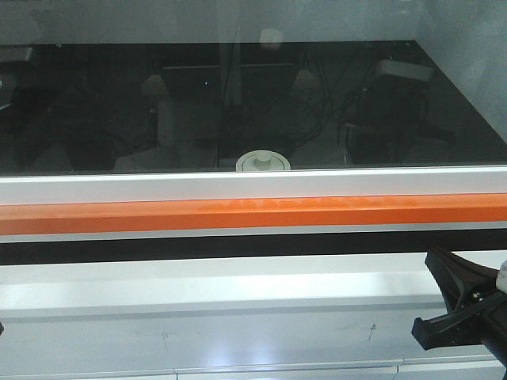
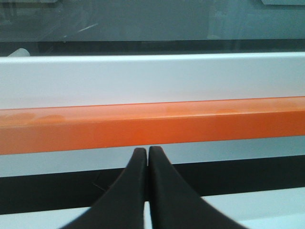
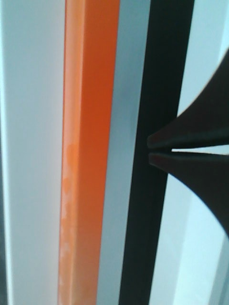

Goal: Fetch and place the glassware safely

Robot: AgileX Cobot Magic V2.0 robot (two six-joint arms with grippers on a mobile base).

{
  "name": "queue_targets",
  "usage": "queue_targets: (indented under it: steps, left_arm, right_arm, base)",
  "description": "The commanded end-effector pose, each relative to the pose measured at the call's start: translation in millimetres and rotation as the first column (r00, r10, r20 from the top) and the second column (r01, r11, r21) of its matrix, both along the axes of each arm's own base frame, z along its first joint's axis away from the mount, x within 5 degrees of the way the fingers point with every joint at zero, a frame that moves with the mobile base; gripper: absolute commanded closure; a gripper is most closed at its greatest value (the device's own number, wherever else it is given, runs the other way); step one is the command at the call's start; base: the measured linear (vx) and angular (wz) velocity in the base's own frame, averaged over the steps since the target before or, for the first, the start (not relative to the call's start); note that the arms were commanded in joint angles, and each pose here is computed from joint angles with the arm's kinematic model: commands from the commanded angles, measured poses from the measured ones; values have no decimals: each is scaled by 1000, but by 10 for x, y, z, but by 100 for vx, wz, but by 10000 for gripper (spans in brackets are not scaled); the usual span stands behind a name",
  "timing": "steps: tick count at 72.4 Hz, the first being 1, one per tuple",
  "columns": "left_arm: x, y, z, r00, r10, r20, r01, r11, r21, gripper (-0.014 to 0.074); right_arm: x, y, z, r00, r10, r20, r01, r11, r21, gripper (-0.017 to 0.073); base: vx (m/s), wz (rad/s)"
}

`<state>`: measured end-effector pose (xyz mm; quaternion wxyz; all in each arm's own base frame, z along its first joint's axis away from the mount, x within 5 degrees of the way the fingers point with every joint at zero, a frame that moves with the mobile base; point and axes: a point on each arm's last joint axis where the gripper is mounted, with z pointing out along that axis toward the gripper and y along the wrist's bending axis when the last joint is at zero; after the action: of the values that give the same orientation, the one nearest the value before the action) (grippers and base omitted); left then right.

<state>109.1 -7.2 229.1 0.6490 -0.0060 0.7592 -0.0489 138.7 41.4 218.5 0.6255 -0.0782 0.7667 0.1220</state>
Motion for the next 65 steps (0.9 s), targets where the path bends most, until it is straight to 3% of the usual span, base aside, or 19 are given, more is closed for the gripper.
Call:
queue_targets:
  steps: [1,17,47,65]
  left_arm:
    - [24,-15,127,992,-9,125,13,1000,-29,601]
    - [86,-19,87,993,-12,116,14,1000,-17,601]
    - [299,-40,-7,996,-18,91,20,1000,-20,601]
    - [370,-46,-65,998,-20,65,21,1000,-21,601]
  right_arm:
    - [48,22,163,992,4,126,-9,999,38,560]
    - [172,63,48,996,13,91,-15,1000,17,560]
    - [282,94,6,989,14,144,-16,1000,13,560]
    - [301,31,38,983,-61,173,56,998,36,560]
  base:
    - [0,0]
    - [0,0]
    - [0,0]
    - [0,0]
